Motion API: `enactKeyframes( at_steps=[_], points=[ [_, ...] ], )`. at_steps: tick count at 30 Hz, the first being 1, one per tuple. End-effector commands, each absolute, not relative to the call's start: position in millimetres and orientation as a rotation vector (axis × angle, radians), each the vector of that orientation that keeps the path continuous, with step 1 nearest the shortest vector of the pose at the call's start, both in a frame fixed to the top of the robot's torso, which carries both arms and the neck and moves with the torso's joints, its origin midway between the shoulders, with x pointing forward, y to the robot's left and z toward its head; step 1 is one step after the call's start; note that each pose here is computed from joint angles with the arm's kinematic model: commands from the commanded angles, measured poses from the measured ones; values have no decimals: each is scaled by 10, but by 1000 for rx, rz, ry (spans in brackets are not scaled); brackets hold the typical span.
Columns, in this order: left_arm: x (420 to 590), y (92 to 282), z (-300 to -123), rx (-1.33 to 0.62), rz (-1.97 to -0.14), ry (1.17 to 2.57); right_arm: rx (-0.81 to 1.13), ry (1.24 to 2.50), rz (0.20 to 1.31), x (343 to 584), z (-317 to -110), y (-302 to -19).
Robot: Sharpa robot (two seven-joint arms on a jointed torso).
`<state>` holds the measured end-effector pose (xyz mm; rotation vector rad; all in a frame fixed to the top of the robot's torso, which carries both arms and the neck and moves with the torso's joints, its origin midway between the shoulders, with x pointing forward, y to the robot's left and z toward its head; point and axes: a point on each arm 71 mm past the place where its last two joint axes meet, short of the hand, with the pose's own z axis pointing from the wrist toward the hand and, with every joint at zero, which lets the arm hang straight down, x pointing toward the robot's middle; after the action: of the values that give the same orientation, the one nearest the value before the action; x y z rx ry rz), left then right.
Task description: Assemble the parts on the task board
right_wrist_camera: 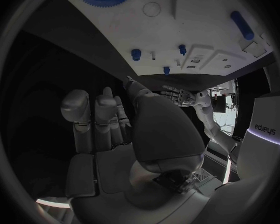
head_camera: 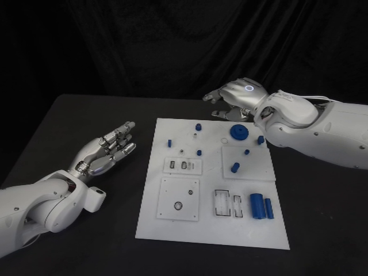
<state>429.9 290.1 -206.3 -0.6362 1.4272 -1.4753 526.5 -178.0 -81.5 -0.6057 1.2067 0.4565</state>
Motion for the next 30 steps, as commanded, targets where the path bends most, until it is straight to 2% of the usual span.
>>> enactKeyframes(
  at_steps=[1,8,11,16,30],
  points=[
    [4247,2870,-1922,-512,-1601,1272,-582,1208,443,5204,-799,-1904],
    [4249,2867,-1925,-514,-1602,1276,-509,1356,383,5140,-914,-2287],
    [4253,2856,-1929,-514,-1606,1279,-454,1440,325,5124,-1008,-2448],
    [4254,2849,-1933,-516,-1609,1284,-403,1514,262,5115,-1122,-2590],
    [4263,2841,-1942,-518,-1612,1290,-386,1575,222,5144,-1253,-2641]
  ],
)
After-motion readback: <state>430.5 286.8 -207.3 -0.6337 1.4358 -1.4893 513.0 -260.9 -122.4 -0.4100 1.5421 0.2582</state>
